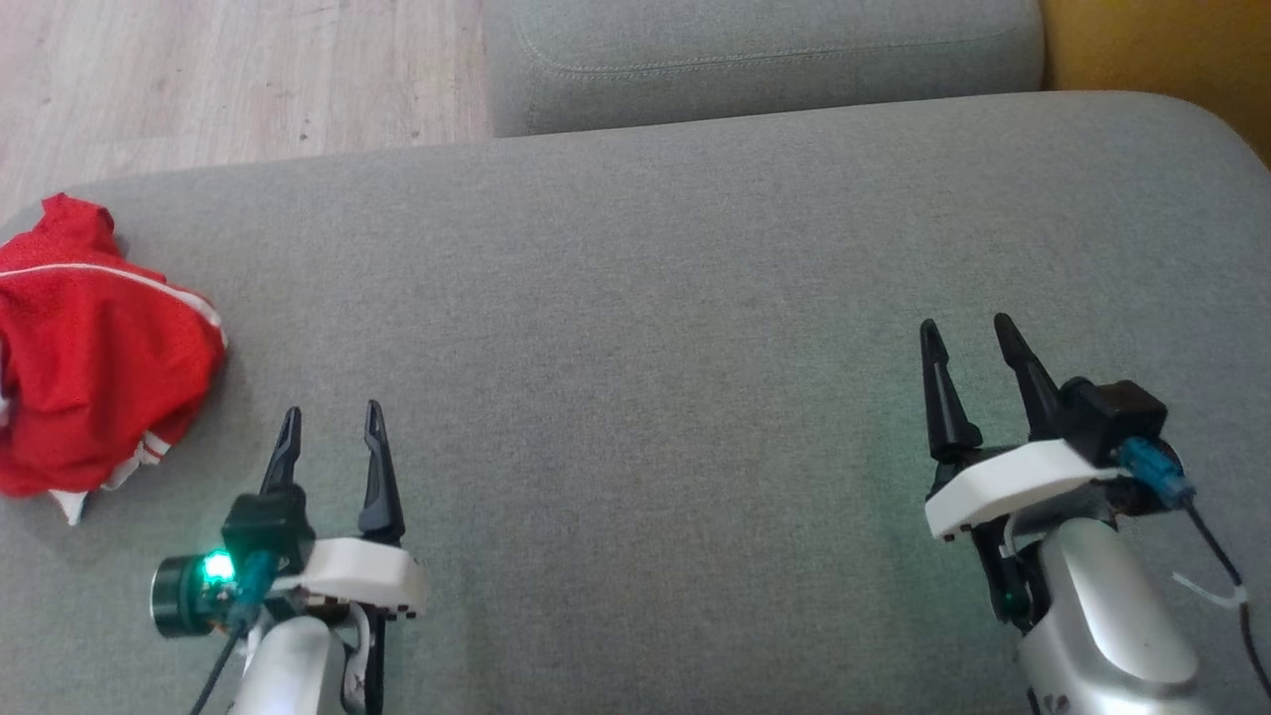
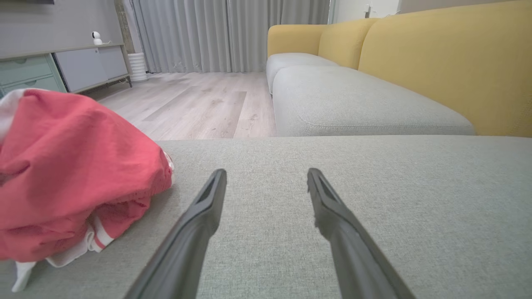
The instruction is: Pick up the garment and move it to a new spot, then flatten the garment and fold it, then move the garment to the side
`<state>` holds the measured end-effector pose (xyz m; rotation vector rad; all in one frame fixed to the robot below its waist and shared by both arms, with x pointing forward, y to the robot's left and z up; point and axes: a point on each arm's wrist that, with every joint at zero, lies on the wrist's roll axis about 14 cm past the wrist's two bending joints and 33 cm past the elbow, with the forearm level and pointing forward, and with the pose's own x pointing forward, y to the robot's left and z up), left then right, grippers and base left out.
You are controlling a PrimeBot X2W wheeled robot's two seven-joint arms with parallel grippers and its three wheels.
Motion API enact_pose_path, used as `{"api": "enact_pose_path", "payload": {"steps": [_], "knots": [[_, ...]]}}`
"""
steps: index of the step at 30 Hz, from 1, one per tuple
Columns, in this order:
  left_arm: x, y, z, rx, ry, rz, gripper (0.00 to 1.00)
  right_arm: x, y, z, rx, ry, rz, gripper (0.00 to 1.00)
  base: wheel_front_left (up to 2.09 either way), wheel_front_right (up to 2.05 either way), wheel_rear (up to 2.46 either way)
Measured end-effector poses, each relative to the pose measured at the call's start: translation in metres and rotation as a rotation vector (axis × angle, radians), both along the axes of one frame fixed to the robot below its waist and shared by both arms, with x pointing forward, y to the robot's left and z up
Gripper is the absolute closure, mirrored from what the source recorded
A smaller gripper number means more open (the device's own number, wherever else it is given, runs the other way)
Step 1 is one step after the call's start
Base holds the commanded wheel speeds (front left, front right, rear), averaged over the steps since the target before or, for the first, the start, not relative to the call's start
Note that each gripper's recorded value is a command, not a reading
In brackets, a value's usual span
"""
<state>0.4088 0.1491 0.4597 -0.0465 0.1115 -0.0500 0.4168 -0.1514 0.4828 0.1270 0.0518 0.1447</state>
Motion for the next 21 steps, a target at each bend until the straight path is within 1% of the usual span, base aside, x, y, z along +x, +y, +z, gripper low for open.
{"api": "enact_pose_path", "payload": {"steps": [9, 21], "knots": [[-0.001, 0.002, 0.003, 0.081, -0.027, -0.004, 0.0, -0.001, -0.001, 0.004, -0.064, -0.028, 0.007, 0.0, 0.0, 0.0, 0.0], [-0.015, 0.017, -0.012, 0.072, 0.017, 0.046, 0.0, -0.004, -0.01, -0.001, -0.026, -0.009, -0.031, 0.0, 0.0, 0.0, 0.0]]}}
